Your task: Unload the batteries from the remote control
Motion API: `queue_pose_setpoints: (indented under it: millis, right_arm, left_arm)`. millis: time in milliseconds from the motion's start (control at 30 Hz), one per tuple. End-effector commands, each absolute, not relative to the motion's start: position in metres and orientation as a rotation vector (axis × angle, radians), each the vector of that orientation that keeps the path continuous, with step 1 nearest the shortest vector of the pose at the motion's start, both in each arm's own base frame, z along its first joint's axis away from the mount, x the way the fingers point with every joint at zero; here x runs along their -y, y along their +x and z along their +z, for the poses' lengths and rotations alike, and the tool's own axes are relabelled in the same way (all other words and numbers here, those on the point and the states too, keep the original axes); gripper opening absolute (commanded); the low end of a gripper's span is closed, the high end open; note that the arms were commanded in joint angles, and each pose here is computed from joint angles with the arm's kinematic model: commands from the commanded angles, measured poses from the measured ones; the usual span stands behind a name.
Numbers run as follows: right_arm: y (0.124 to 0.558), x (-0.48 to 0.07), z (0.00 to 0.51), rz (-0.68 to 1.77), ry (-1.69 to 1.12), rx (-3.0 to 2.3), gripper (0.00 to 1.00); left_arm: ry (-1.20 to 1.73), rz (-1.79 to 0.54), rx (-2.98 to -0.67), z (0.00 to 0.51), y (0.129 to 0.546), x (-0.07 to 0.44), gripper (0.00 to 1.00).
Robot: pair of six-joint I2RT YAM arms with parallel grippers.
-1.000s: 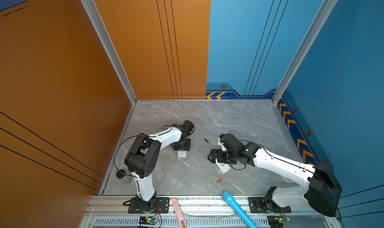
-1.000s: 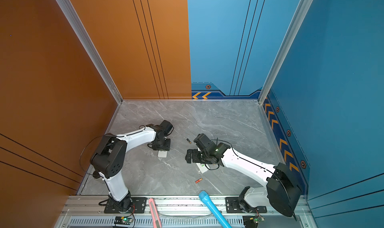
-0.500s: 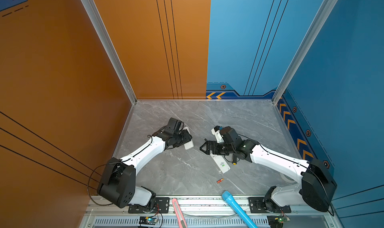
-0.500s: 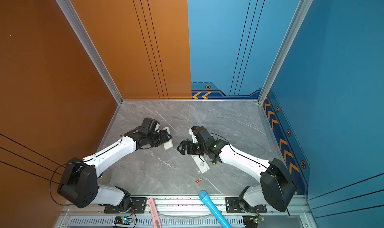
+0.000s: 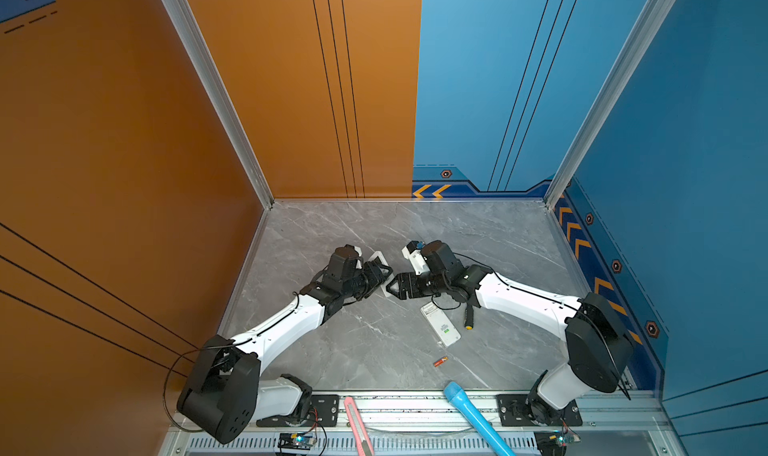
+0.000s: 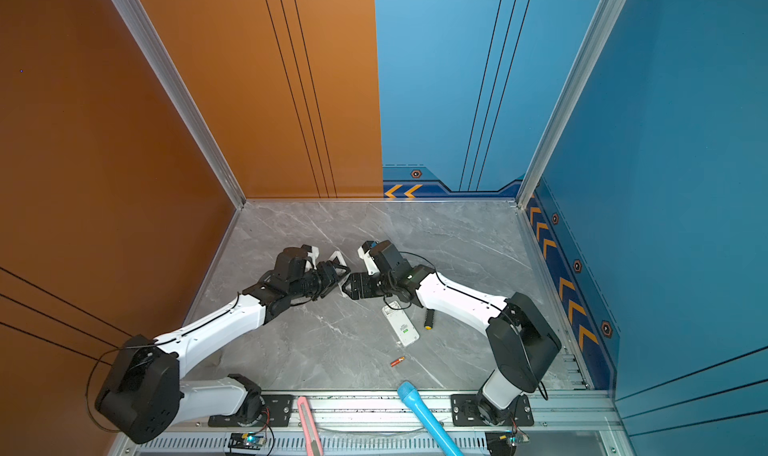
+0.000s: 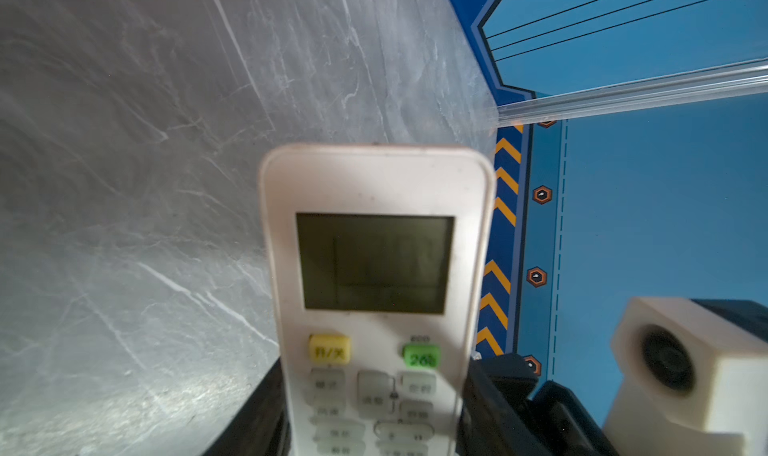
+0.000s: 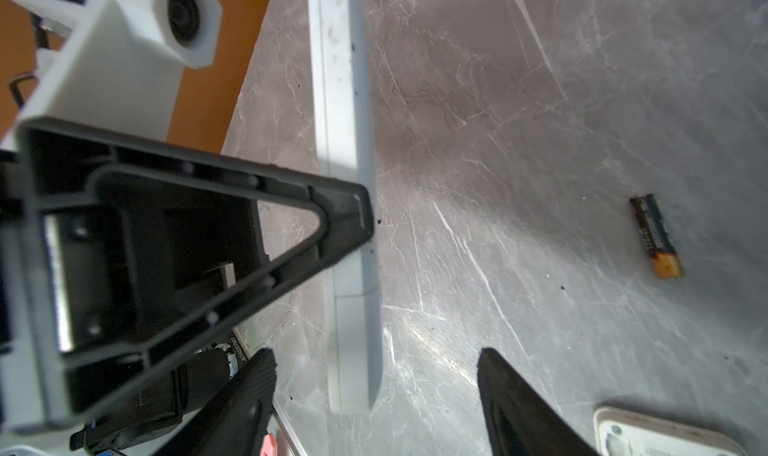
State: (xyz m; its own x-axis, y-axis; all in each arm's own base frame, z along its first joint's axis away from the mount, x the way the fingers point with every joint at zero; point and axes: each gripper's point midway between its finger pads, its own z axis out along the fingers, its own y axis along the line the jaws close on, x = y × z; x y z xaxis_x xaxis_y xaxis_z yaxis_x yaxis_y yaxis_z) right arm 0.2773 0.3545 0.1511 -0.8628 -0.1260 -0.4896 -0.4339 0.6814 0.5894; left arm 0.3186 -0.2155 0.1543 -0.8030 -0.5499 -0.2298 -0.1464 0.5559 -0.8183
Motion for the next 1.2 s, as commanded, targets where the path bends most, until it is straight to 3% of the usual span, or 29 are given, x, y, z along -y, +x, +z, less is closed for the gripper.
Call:
queue_pose_setpoints:
  millis: [0,200,467,700,767,967,1000,1167]
  right_arm:
    - [0.273,-0.353,0.148,0.997,-0.517,-2.496,0.77]
    - [0.277,-0.358,0.146,1.004,-0.55,-2.493,0.65]
    - [0.278,-0.361,0.145,1.01,-0.557,-2.494,0.32]
    - [0.272,-0.364,0.153,0.986,-0.618,-2.475,0.16]
    - [0.269,-0.364,0.154,0.954,-0.652,-2.476,0.12]
    - [0.268,-0.349,0.157,0.797,-0.688,-2.472,0.03]
    - [0.268,-0.344,0.159,0.748,-0.7,-2.467,0.02]
    - [0.272,-0.313,0.166,0.488,-0.743,-2.425,0.01]
  left_arm:
    - [-0.525,-1.223,-2.291,0.165,0.316,0.223,0.33]
    - [-0.5,-1.278,-2.254,0.169,0.312,0.23,0.33]
    - [-0.479,-1.304,-2.215,0.174,0.309,0.235,0.32]
    - [-0.481,-1.352,-2.186,0.176,0.307,0.24,0.34]
    - [-0.482,-1.371,-2.177,0.177,0.307,0.242,0.4]
    - [-0.625,-1.396,-2.148,0.183,0.31,0.228,0.95]
    - [-0.667,-1.394,-2.149,0.184,0.31,0.222,0.99]
    - [-0.844,-1.287,-2.187,0.2,0.3,0.186,0.98]
